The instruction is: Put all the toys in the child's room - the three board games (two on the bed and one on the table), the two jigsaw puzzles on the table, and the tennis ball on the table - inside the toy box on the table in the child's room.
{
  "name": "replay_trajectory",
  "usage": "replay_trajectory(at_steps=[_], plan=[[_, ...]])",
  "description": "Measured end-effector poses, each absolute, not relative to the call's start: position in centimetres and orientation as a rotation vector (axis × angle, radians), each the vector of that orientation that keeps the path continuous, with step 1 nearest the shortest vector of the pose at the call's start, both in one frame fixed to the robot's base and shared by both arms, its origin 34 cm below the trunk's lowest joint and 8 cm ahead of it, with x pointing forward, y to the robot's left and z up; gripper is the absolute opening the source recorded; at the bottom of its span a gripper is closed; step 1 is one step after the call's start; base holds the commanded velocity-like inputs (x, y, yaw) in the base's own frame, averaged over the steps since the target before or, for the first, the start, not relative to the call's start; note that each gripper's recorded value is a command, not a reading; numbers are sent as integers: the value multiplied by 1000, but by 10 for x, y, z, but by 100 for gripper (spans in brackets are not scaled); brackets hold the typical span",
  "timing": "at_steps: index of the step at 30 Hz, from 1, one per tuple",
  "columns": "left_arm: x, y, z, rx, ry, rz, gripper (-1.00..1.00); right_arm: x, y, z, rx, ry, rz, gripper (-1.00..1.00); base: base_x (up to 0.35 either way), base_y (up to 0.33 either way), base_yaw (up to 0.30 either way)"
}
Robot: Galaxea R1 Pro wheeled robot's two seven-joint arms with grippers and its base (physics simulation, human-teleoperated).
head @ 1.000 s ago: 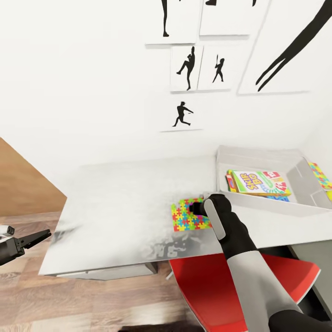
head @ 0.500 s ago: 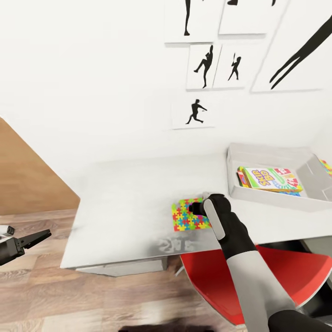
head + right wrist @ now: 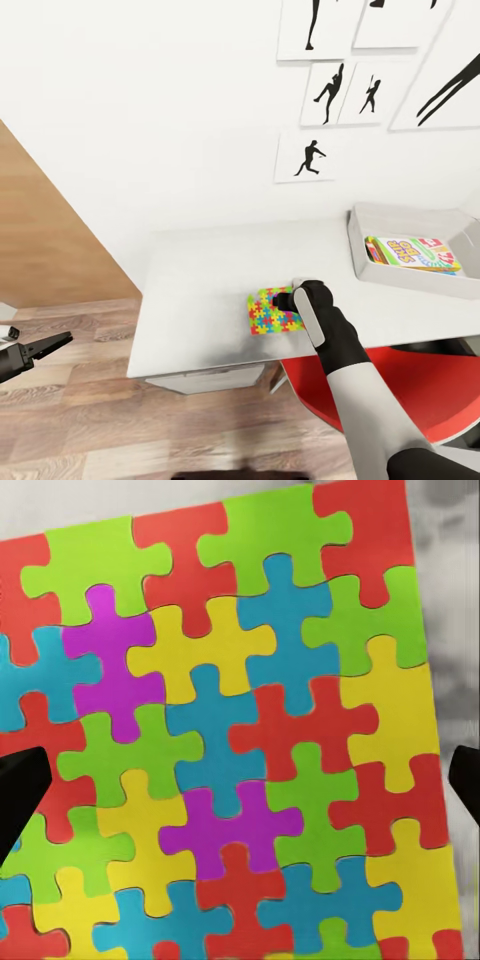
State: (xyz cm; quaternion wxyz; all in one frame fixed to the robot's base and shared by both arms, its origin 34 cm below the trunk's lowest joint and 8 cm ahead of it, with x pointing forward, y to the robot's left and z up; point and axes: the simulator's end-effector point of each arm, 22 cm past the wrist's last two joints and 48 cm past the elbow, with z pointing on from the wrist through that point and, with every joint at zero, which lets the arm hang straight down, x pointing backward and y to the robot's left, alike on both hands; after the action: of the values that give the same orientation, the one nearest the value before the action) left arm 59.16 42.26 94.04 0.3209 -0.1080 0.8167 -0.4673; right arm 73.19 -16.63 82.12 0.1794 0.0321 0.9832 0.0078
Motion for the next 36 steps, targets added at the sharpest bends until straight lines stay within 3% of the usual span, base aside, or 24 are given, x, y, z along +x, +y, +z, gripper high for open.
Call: replay_trajectory(at_steps=[36], plan=[[591,423,940,-284,2147,-1227,100,731,-165,821,89,2781,23,100,0,290,0]])
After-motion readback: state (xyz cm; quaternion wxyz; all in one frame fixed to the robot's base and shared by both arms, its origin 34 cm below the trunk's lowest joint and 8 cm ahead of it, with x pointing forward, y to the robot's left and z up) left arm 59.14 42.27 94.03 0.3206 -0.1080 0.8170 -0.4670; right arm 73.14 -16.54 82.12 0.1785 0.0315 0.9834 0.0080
